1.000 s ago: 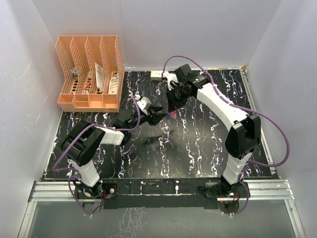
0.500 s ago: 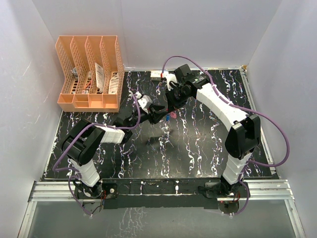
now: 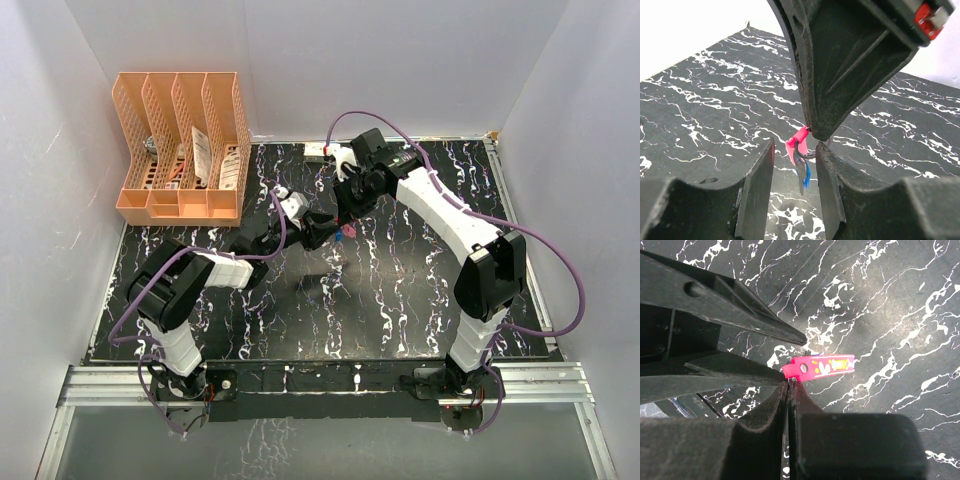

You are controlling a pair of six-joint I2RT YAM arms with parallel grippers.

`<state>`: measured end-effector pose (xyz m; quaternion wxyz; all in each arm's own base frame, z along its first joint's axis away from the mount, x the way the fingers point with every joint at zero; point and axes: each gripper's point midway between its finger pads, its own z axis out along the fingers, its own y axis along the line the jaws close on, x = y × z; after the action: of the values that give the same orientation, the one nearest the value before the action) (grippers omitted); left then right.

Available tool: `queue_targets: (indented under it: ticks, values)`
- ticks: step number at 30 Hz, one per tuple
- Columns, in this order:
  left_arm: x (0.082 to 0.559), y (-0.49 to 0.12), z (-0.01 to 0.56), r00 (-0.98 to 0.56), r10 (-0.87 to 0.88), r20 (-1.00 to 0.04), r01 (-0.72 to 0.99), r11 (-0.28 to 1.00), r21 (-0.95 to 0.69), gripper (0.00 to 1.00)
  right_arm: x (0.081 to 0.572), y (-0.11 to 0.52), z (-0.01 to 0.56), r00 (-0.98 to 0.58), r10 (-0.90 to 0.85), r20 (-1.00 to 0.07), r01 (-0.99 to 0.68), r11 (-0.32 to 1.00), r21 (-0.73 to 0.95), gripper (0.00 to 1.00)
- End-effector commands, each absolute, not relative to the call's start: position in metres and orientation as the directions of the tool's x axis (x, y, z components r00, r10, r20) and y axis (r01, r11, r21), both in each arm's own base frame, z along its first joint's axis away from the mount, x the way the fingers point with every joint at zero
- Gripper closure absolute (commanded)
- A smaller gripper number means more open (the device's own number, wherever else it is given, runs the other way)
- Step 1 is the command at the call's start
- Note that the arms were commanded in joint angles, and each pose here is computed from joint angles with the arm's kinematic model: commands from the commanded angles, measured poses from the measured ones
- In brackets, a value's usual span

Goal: Put the keys on the keyring

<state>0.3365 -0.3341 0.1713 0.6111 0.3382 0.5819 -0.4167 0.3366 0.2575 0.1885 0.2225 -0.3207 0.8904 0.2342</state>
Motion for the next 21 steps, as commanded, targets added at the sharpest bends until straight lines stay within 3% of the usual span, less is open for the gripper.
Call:
queue_targets:
  ticks: [1,13,21]
  values:
    - [0.342,-0.339,0.183,0.031,-0.126,-0.992,0.907,0.421,-0.025,0.63,0.338,0.272,0.22,-0.633,-0.453,-0.627,-0.721,0.641,0.264,1.0]
    - [0.348,-0.339,0.194,0.079,-0.164,-0.983,0.899,0.439,-0.001,0.62,0.333,0.275,0.219,-0.632,-0.461,-0.623,-0.727,0.632,0.27,1.0]
    - [0.328,-0.341,0.204,0.14,-0.215,-0.967,0.931,0.362,0.055,0.67,0.334,0.274,0.22,-0.633,-0.458,-0.624,-0.722,0.639,0.263,1.0]
